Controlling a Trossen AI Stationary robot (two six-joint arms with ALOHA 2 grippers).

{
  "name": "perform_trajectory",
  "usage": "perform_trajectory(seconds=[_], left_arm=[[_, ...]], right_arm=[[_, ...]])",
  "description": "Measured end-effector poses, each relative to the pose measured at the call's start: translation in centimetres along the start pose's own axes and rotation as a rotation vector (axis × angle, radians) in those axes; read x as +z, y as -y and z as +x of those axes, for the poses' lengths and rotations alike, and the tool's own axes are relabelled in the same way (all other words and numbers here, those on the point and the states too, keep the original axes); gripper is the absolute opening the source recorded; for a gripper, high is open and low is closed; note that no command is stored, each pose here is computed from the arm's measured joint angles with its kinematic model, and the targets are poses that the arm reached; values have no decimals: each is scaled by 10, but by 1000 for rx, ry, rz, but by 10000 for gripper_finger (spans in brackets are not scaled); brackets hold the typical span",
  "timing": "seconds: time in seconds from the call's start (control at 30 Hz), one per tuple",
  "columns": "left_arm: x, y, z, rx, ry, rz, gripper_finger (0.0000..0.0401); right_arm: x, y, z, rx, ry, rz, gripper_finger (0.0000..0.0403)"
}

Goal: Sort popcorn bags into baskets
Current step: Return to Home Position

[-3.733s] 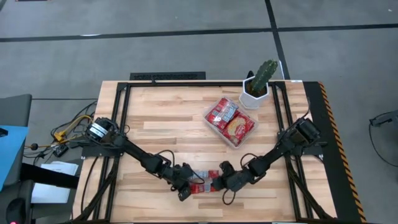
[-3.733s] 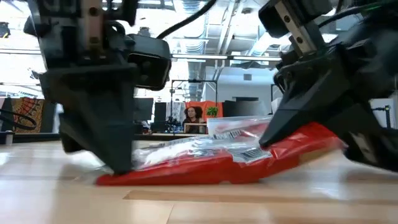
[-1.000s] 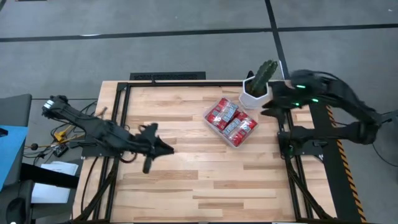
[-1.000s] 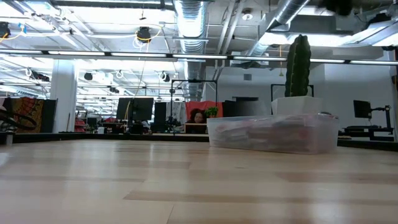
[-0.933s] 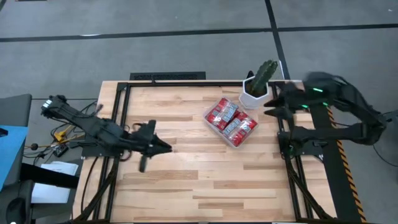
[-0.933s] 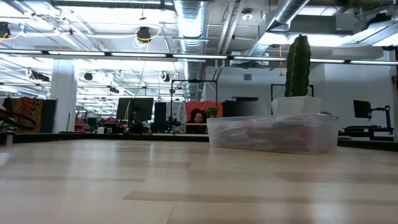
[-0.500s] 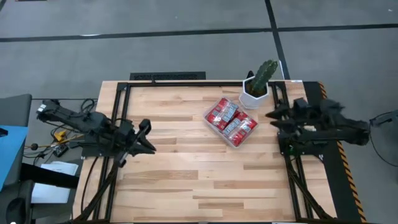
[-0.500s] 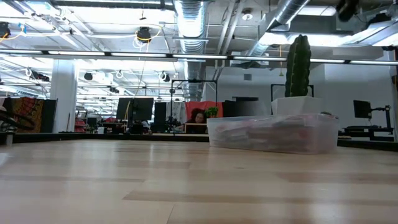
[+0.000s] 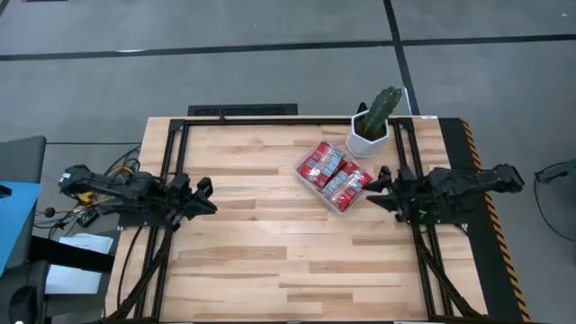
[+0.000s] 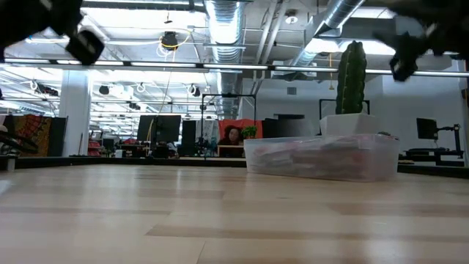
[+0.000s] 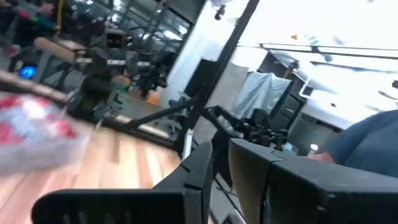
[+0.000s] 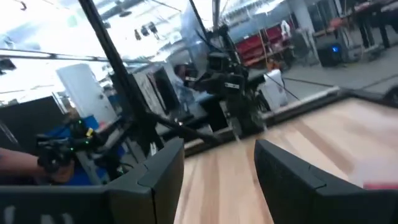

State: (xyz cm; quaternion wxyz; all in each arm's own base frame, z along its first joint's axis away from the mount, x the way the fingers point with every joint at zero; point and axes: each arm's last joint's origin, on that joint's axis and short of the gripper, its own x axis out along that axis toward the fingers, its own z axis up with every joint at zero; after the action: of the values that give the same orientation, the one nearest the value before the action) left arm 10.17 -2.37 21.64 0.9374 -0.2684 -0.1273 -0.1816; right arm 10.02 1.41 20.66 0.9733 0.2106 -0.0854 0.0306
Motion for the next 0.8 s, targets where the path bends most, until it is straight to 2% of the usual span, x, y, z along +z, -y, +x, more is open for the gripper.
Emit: perform_trajectory(seconds=[0.13, 0.47, 0.6, 0.67, 0.8], left_arm=[[-16, -10, -12, 82, -31, -23, 43], [-20, -13, -18, 120, -74, 98, 43], [-23, -15, -19, 152, -95, 144, 43], [-24, -16, -19, 182, -102, 134, 43], [-27, -18, -20, 206, -121, 66, 43]], right_arm=[[-27, 9, -2, -64, -53, -9, 213], [-34, 14, -3, -140, -115, -66, 208], [-35, 15, -3, -155, -126, -34, 212], [-36, 16, -3, -161, -129, 8, 213], [-38, 16, -3, -168, -142, 15, 215]])
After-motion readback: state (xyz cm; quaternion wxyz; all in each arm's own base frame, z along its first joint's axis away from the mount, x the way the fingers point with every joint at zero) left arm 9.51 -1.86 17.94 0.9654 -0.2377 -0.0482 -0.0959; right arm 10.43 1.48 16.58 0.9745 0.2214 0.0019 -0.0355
